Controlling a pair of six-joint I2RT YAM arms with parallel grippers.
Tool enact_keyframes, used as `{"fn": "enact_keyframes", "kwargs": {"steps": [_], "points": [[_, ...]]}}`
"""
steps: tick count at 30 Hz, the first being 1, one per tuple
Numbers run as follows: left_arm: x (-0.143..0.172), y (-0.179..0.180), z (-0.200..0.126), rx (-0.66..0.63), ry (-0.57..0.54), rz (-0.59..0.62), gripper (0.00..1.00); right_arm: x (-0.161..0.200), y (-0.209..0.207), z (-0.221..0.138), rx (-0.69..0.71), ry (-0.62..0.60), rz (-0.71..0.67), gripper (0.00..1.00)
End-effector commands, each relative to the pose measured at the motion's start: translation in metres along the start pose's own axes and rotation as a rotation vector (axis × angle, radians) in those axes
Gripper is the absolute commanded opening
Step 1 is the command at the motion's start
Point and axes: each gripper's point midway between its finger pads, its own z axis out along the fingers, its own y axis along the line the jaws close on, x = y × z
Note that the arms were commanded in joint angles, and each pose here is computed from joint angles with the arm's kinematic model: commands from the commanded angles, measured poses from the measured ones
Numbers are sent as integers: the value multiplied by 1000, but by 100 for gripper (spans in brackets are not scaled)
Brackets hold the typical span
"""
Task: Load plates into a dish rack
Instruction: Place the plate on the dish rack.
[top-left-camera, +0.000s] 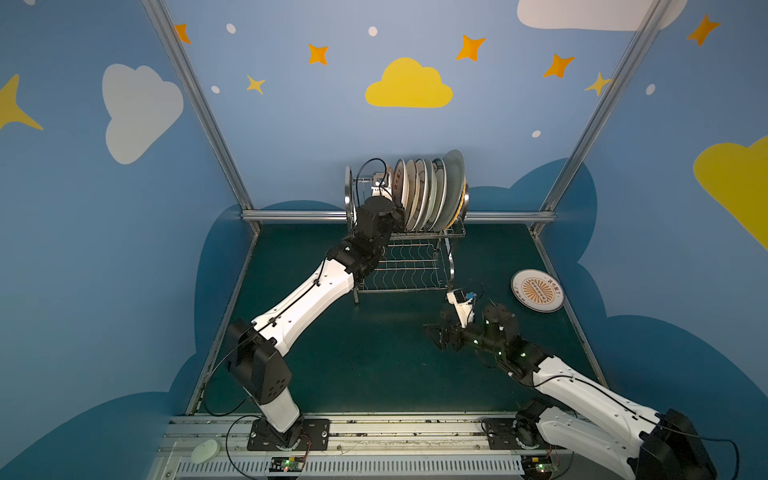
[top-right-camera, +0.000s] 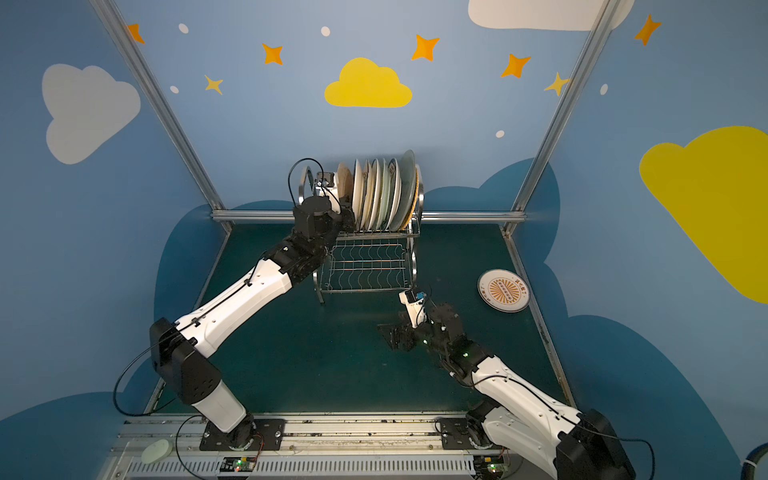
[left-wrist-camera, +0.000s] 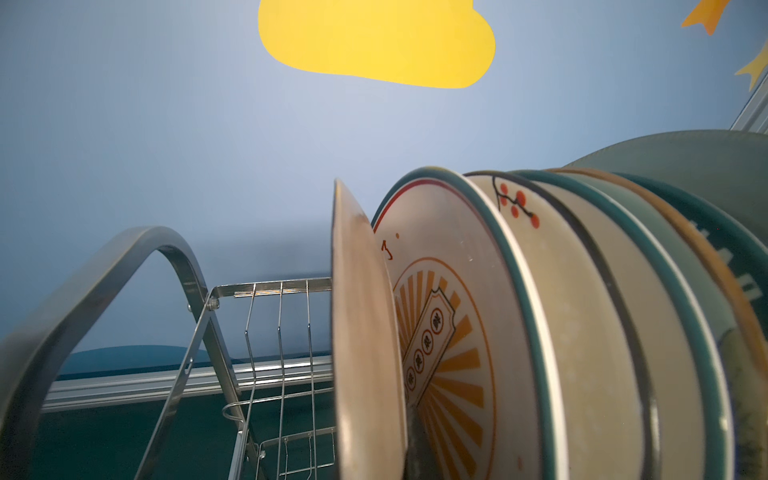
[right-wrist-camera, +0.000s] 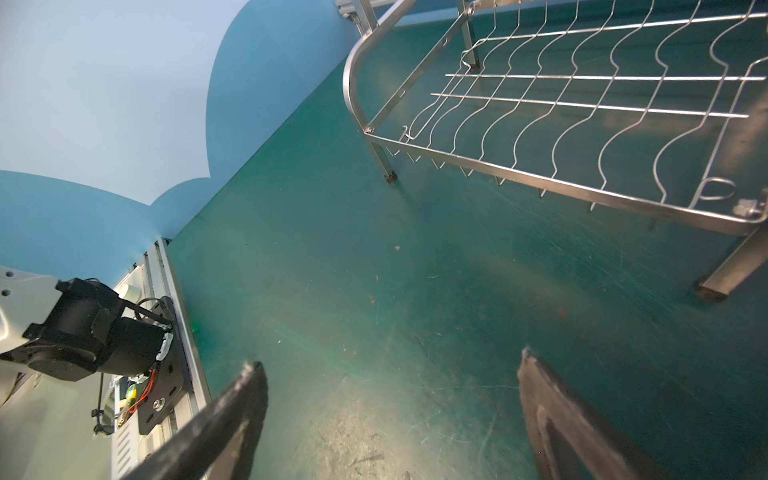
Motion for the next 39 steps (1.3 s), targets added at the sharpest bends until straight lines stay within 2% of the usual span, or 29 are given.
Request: {"fn": "enact_keyframes", "kwargs": {"steps": [1, 11, 39], "points": [[-83, 15, -35, -1, -225, -140, 4, -16, 8, 0, -17, -28, -31, 92], [-104, 23, -59, 30, -261, -211, 4, -11, 8, 8, -21, 0, -34, 92], [-59, 15, -11, -5, -142, -161, 4, -7, 12, 13, -22, 28, -52, 92]]}}
